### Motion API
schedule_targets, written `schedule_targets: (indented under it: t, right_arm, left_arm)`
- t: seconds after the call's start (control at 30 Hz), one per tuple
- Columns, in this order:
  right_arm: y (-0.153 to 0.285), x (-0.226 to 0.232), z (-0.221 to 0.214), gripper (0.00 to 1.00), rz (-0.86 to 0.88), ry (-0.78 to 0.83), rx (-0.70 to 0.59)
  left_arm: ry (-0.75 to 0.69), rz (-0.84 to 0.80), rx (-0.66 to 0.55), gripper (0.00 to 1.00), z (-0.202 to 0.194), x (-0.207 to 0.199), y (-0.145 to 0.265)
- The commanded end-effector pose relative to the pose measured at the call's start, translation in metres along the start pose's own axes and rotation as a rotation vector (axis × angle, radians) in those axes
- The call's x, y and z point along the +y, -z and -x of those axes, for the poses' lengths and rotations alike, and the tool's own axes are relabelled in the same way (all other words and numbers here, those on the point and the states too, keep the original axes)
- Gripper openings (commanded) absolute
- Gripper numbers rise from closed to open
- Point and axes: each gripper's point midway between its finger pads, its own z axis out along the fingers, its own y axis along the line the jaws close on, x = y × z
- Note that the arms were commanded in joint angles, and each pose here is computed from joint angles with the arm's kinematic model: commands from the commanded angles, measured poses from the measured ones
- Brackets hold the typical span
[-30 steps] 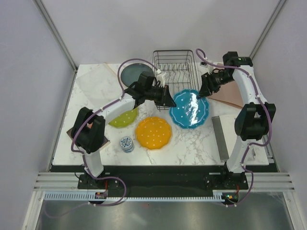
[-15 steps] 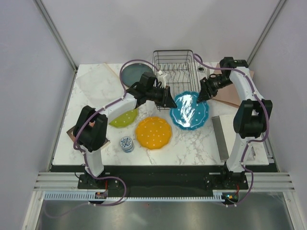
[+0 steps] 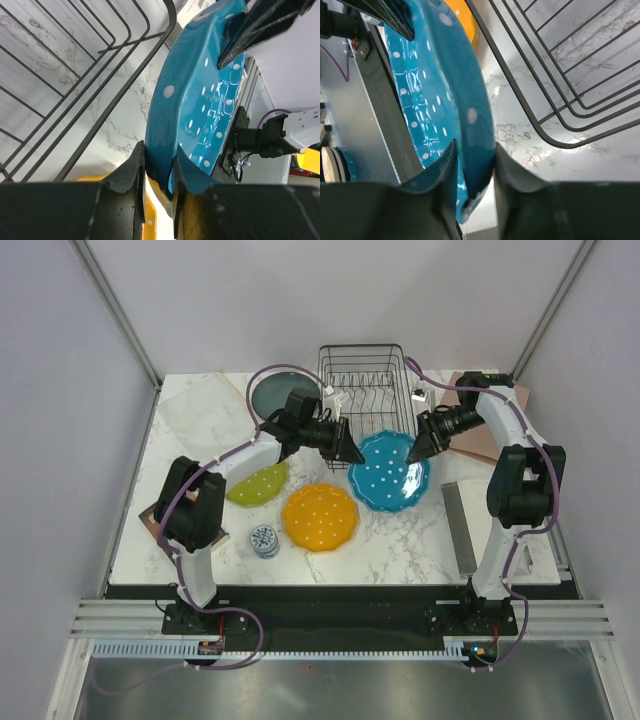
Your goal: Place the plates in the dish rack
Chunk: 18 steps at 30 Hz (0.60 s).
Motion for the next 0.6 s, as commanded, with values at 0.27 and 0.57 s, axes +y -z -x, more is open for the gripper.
schedule_targets:
  t: [0.27, 0.57]
  right_arm:
    - [0.012, 0.020, 0.044, 0.00, 0.099, -0.037, -0.106]
    - [0.076, 0.013, 0.123, 0.00, -0.199, 0.144, -0.230]
  left_arm:
    - [-0.204, 0.007, -0.223, 0.50, 0.080, -0.010, 0.036]
    - [-0.236, 0.275, -0.369, 0.68, 0.130, 0.047, 0.136]
